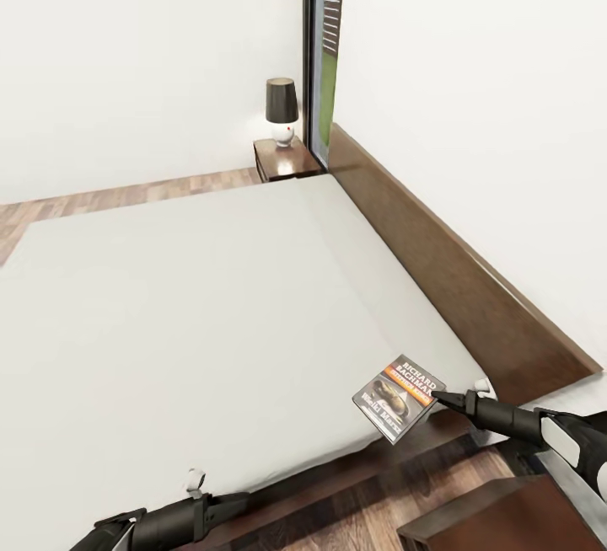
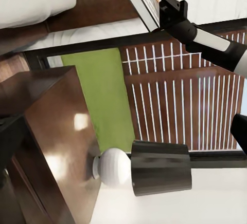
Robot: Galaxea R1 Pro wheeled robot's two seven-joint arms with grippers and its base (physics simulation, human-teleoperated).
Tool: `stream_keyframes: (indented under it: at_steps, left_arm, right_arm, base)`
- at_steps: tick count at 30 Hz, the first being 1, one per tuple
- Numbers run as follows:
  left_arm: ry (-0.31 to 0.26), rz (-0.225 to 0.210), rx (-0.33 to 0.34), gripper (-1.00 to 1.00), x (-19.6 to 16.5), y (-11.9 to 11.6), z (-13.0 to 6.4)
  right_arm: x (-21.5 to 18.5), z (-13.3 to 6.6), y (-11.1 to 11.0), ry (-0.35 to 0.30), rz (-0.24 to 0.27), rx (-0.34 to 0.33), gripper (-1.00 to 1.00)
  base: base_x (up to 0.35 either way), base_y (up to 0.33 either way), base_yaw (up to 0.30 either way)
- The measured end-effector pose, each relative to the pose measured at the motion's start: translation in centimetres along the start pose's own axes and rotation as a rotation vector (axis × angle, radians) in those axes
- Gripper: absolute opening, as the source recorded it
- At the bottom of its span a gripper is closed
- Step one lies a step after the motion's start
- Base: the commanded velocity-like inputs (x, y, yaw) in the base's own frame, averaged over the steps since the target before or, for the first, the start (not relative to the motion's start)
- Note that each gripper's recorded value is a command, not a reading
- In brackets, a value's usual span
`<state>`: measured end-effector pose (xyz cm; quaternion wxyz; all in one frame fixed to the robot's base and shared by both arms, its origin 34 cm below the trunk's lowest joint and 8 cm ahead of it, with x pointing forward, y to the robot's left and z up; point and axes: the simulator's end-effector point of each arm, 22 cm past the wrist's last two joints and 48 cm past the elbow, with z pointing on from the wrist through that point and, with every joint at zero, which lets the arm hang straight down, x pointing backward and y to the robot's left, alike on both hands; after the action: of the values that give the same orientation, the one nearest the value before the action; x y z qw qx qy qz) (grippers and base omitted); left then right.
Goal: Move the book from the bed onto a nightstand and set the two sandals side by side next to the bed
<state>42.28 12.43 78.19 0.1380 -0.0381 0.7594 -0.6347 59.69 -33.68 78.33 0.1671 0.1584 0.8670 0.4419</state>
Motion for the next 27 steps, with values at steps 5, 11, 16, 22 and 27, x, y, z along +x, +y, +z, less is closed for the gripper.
stream_keyframes:
  at_steps: [5,11,16,22,27]
  left_arm:
    - [-0.002,0.008,0.002,1.0,-0.2,-0.2,0.0]
    - [-0.003,0.017,0.004,1.0,-0.5,-0.5,0.0]
    - [-0.005,0.025,0.006,1.0,-0.7,-0.7,0.0]
    - [-0.007,0.034,0.008,1.0,-0.9,-1.0,0.0]
    - [-0.008,0.042,0.01,1.0,-1.1,-1.2,0.0]
  right_arm:
    - [-0.2,-0.1,0.3,-0.004,-0.006,-0.003,-1.0]
    - [-0.5,-0.3,0.8,-0.01,-0.013,-0.007,-1.0]
    - [-0.7,-0.5,1.1,-0.014,-0.018,-0.011,-1.0]
    - [-0.9,-0.6,1.5,-0.02,-0.025,-0.015,-1.0]
    - [-1.1,-0.8,1.9,-0.025,-0.031,-0.019,-1.0]
  base:
    - [0.0,0.0,0.0]
    - [0.0,0.0,0.0]
    - [0.0,0.0,0.0]
    - [0.0,0.0,0.0]
    - [0.0,0.0,0.0]
